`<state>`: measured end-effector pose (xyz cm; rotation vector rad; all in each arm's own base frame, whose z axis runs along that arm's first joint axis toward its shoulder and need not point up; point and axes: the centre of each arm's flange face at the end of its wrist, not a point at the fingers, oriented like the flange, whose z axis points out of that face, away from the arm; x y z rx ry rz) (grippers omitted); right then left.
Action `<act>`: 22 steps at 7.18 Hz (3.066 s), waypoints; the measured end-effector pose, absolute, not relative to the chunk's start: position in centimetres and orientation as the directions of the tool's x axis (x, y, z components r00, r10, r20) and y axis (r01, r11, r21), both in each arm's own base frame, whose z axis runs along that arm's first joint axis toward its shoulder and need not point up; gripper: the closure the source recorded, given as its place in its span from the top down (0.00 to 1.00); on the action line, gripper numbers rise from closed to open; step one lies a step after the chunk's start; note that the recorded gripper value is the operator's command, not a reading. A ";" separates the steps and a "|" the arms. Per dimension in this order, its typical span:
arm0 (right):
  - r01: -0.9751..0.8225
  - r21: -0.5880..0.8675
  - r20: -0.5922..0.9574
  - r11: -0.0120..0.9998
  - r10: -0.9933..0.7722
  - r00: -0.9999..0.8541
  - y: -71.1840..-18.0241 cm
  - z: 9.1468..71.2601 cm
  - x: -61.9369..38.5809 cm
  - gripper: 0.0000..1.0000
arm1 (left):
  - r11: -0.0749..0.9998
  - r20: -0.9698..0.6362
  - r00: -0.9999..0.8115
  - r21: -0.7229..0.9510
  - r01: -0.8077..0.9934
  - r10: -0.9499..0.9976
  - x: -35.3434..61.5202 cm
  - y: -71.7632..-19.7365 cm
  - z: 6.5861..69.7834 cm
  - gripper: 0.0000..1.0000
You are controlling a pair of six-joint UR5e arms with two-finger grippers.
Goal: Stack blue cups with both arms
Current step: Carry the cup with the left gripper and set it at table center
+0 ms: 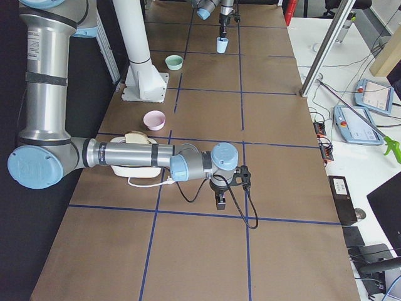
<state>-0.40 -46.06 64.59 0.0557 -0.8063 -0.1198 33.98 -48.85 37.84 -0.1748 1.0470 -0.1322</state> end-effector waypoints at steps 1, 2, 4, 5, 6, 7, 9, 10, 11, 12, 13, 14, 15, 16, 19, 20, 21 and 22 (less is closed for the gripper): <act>0.091 0.100 0.716 0.991 -0.136 0.684 -46.2 64.3 -0.7 1.00 | 0.975 -0.827 0.522 -0.216 0.045 -0.208 39.5 -48.8 31.0 0.00; 0.100 0.108 0.716 0.989 -0.148 0.682 -46.5 64.0 -1.2 1.00 | 0.981 -0.812 0.551 -0.184 0.070 -0.191 44.1 -48.1 25.6 0.00; 0.111 0.119 0.717 0.987 -0.163 0.678 -47.0 63.4 -1.8 1.00 | 0.988 -0.793 0.591 -0.101 0.115 -0.150 51.3 -46.6 20.2 0.00; 0.113 0.120 0.718 0.986 -0.165 0.676 -47.1 63.3 -1.9 1.00 | 0.986 -0.781 0.605 -0.091 0.137 -0.156 54.4 -46.8 18.6 0.02; 0.114 0.123 0.718 0.986 -0.168 0.675 -47.1 63.2 -2.0 1.00 | 0.985 -0.772 0.615 -0.085 0.148 -0.159 56.6 -46.9 17.4 0.02; 0.116 0.125 0.718 0.985 -0.171 0.674 -47.2 63.1 -2.1 1.00 | 0.985 -0.767 0.624 -0.070 0.155 -0.153 58.0 -46.5 16.9 0.02; 0.121 0.123 0.719 0.985 -0.173 0.674 -47.2 63.1 -2.3 1.00 | 0.985 -0.763 0.630 -0.048 0.165 -0.143 59.1 -46.0 16.9 0.04; 0.122 0.123 0.719 0.985 -0.173 0.673 -47.1 63.2 -2.4 1.00 | 0.985 -0.767 0.627 -0.043 0.166 -0.139 59.5 -46.1 17.2 0.04; 0.123 0.122 0.719 0.985 -0.173 0.673 -47.1 63.2 -2.4 1.00 | 0.985 -0.772 0.621 -0.040 0.166 -0.136 59.8 -46.2 17.5 0.05; 0.123 0.121 0.720 0.985 -0.173 0.673 -47.1 63.2 -2.5 1.00 | 0.985 -0.777 0.616 -0.037 0.166 -0.133 60.0 -46.3 17.7 0.09; 0.125 0.121 0.720 0.985 -0.174 0.672 -47.1 63.1 -2.6 1.00 | 0.986 -0.779 0.613 -0.036 0.166 -0.131 60.1 -46.4 17.7 0.53; 0.128 0.121 0.720 0.984 -0.176 0.671 -47.1 63.1 -2.7 1.00 | 0.986 -0.778 0.614 -0.035 0.165 -0.130 60.1 -46.4 17.8 0.92; 0.134 0.129 0.720 0.983 -0.186 0.669 -47.1 63.1 -3.1 1.00 | 0.986 -0.778 0.615 -0.033 0.165 -0.129 60.1 -46.4 17.8 1.00; 0.142 0.147 0.721 0.979 -0.204 0.662 -47.2 62.9 -4.0 1.00 | 0.985 -0.781 0.612 -0.031 0.168 -0.129 59.7 -46.5 17.6 1.00; 0.054 0.116 0.768 0.992 -0.124 0.628 -46.3 61.0 -10.0 1.00 | 0.980 -0.807 0.576 -0.017 0.196 -0.130 55.9 -46.7 17.2 1.00; 0.025 0.096 0.785 0.995 -0.091 0.613 -45.4 60.8 -11.5 1.00 | 0.980 -0.812 0.569 -0.014 0.201 -0.128 55.0 -46.5 17.2 1.00; 0.016 0.086 0.793 0.996 -0.078 0.604 -44.7 60.9 -12.2 1.00 | 0.979 -0.815 0.565 -0.013 0.204 -0.128 54.5 -46.5 17.2 1.00; 0.021 0.079 0.796 0.997 -0.076 0.601 -44.1 61.1 -12.8 0.99 | 0.978 -0.818 0.561 -0.011 0.206 -0.128 54.3 -46.5 17.1 1.00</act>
